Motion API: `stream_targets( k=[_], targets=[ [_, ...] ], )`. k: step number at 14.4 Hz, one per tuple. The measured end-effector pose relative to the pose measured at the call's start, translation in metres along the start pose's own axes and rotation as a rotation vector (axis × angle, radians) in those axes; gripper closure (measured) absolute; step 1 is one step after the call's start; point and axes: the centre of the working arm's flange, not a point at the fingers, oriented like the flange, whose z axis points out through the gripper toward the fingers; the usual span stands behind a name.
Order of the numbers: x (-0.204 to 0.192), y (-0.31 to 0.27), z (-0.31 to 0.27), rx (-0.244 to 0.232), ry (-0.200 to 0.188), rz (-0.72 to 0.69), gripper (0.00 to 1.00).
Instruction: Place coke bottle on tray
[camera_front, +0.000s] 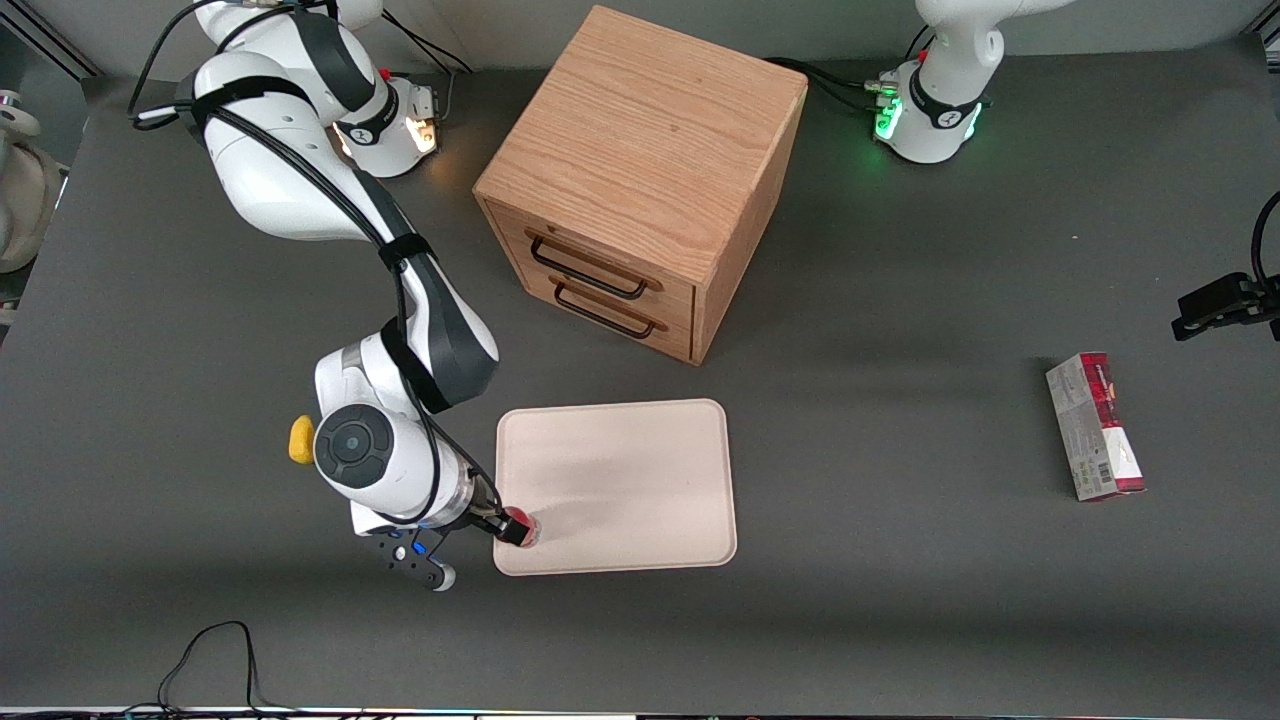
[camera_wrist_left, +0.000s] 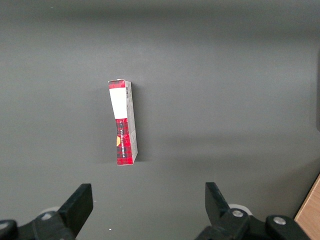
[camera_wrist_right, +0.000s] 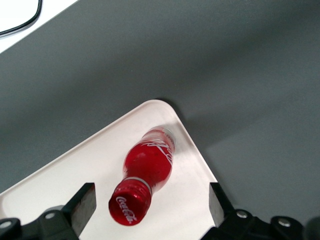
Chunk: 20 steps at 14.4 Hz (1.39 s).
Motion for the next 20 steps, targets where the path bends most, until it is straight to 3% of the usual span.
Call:
stream_targets(
  k=[11,14,17,20],
  targets=[
    [0.002,-0.001,-0.007,0.010,0.008,0.033,0.00],
    [0.001,0.002,-0.011,-0.015,-0.007,0.048,0.00],
    [0.008,0.010,-0.041,-0.024,-0.004,0.066,0.00],
    [0.023,0.025,-0.069,-0.002,0.003,0.108,0.00]
  ],
)
